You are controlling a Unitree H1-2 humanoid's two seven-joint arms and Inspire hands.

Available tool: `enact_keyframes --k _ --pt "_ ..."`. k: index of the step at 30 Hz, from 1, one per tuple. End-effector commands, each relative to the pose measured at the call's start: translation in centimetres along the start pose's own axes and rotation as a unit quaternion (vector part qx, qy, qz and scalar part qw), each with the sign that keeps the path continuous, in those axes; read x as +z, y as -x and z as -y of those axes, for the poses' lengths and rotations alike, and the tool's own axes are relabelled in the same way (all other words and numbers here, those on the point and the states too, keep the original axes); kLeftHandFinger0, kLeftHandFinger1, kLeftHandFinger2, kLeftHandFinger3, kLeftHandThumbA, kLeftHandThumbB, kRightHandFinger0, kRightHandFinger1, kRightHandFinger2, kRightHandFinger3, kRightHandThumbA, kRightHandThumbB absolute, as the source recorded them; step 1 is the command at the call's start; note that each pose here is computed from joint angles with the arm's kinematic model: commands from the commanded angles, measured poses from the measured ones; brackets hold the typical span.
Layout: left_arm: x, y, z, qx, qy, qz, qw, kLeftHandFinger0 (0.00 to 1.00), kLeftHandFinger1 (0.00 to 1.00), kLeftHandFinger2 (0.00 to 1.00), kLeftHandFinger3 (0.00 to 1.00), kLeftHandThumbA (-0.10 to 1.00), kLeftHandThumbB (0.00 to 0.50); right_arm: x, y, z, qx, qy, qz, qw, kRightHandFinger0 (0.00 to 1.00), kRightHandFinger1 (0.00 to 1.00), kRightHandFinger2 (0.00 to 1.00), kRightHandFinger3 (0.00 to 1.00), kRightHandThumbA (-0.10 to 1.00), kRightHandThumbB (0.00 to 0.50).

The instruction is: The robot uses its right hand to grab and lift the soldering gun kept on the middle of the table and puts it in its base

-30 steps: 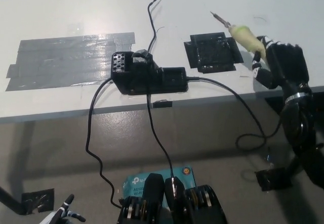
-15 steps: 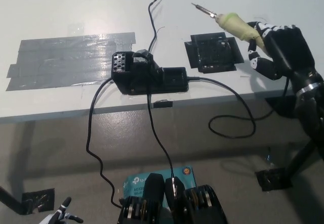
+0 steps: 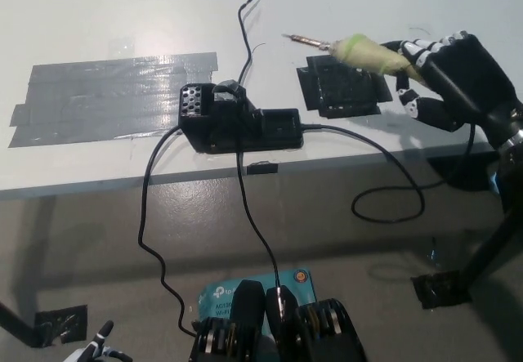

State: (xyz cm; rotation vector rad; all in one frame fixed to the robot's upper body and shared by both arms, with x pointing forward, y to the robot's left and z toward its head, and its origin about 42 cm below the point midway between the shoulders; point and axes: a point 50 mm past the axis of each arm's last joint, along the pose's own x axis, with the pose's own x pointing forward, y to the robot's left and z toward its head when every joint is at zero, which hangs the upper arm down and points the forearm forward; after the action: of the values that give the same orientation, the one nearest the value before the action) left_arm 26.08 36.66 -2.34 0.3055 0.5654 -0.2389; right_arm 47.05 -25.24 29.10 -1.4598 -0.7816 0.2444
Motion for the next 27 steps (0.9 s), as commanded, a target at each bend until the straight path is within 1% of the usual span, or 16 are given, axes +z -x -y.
enact_keyframes --k 1,2,5,7,8,9,10,12,14,18,19,20,22,24,25,27 --pt "0.7 0.4 -1.5 0.001 -0.023 0.016 1.0 0.0 0.0 0.2 0.48 1.0 0.5 -0.3 -2.3 4.7 -0.026 0.06 0.063 0.996 0.0 0.01 0.45 0.33 -0.1 0.257" --pt "0.8 0.3 -1.6 0.001 -0.025 0.017 1.0 0.0 0.0 0.2 0.48 1.0 0.5 -0.2 -2.5 5.1 -0.018 0.065 0.063 0.996 0.0 0.02 0.47 0.33 -0.1 0.236" --pt "0.9 0.3 -1.5 0.002 -0.026 0.014 1.0 0.0 0.0 0.21 0.5 1.0 0.5 -0.2 -3.1 5.6 -0.016 0.057 0.073 0.996 0.0 0.04 0.52 0.33 -0.1 0.232" --pt "0.9 0.3 -1.6 0.002 -0.027 0.011 1.0 0.0 0.0 0.24 0.51 1.0 0.5 0.1 -3.7 5.9 -0.012 0.063 0.086 0.994 0.0 0.07 0.51 0.37 -0.1 0.218" --pt "1.0 0.3 -1.5 0.002 -0.027 0.011 1.0 0.0 0.0 0.24 0.51 1.0 0.5 0.2 -3.8 6.0 -0.009 0.065 0.089 0.994 0.0 0.08 0.39 0.41 -0.1 0.216" --pt "1.0 0.3 -1.5 0.002 -0.028 0.011 1.0 0.0 0.0 0.25 0.52 1.0 0.5 0.3 -4.0 6.1 -0.006 0.07 0.09 0.993 0.0 0.07 0.39 0.43 -0.1 0.239" --pt "1.0 0.3 -1.5 0.004 -0.028 0.012 1.0 0.0 0.0 0.25 0.53 1.0 0.5 0.5 -4.3 6.3 -0.003 0.08 0.092 0.993 0.0 0.07 0.35 0.44 -0.1 0.281" --pt "1.0 0.3 -1.5 0.004 -0.027 0.015 1.0 0.0 0.0 0.26 0.52 1.0 0.5 0.6 -4.5 6.3 0.001 0.088 0.097 0.991 0.0 0.08 0.26 0.45 -0.1 0.317" --pt "1.0 0.3 -1.5 0.005 -0.023 0.014 1.0 0.0 0.0 0.25 0.51 1.0 0.5 0.6 -4.9 6.3 0.002 0.091 0.105 0.99 0.0 0.04 0.23 0.41 -0.1 0.322" --pt "1.1 0.1 -1.6 0.004 -0.023 0.015 1.0 0.0 0.0 0.24 0.51 1.0 0.5 0.8 -5.5 6.4 0.009 0.089 0.114 0.989 0.0 0.03 0.28 0.37 -0.1 0.296" --pt "1.1 0.2 -1.6 0.002 -0.023 0.016 1.0 0.0 0.0 0.22 0.5 1.0 0.5 1.0 -5.9 6.3 0.01 0.095 0.12 0.988 0.0 0.01 0.29 0.34 -0.1 0.264" --pt "1.1 0.1 -1.6 0.002 -0.022 0.016 1.0 0.0 0.0 0.22 0.5 1.0 0.5 1.0 -6.1 6.3 0.009 0.098 0.122 0.988 0.0 0.0 0.35 0.32 -0.1 0.237" --pt "1.2 0.1 -1.6 0.002 -0.023 0.016 1.0 0.0 0.0 0.21 0.51 1.0 0.5 1.2 -6.4 5.9 0.006 0.106 0.128 0.986 0.0 0.0 0.36 0.27 -0.1 0.238" --pt "1.2 0.1 -1.6 0.004 -0.025 0.019 1.0 0.0 0.0 0.2 0.5 1.0 0.5 1.4 -6.6 5.6 0.018 0.118 0.132 0.984 0.0 0.0 0.35 0.27 -0.1 0.288" --pt "1.2 0.0 -1.5 0.004 -0.024 0.02 0.999 0.0 0.0 0.2 0.48 1.0 0.5 1.4 -6.6 5.6 0.023 0.12 0.132 0.984 0.0 0.0 0.28 0.29 -0.1 0.294" --pt "1.2 0.0 -1.5 0.001 -0.023 0.02 1.0 0.0 0.0 0.2 0.48 1.0 0.5 1.5 -6.5 5.5 0.028 0.126 0.131 0.983 0.0 0.0 0.24 0.3 -0.1 0.278"
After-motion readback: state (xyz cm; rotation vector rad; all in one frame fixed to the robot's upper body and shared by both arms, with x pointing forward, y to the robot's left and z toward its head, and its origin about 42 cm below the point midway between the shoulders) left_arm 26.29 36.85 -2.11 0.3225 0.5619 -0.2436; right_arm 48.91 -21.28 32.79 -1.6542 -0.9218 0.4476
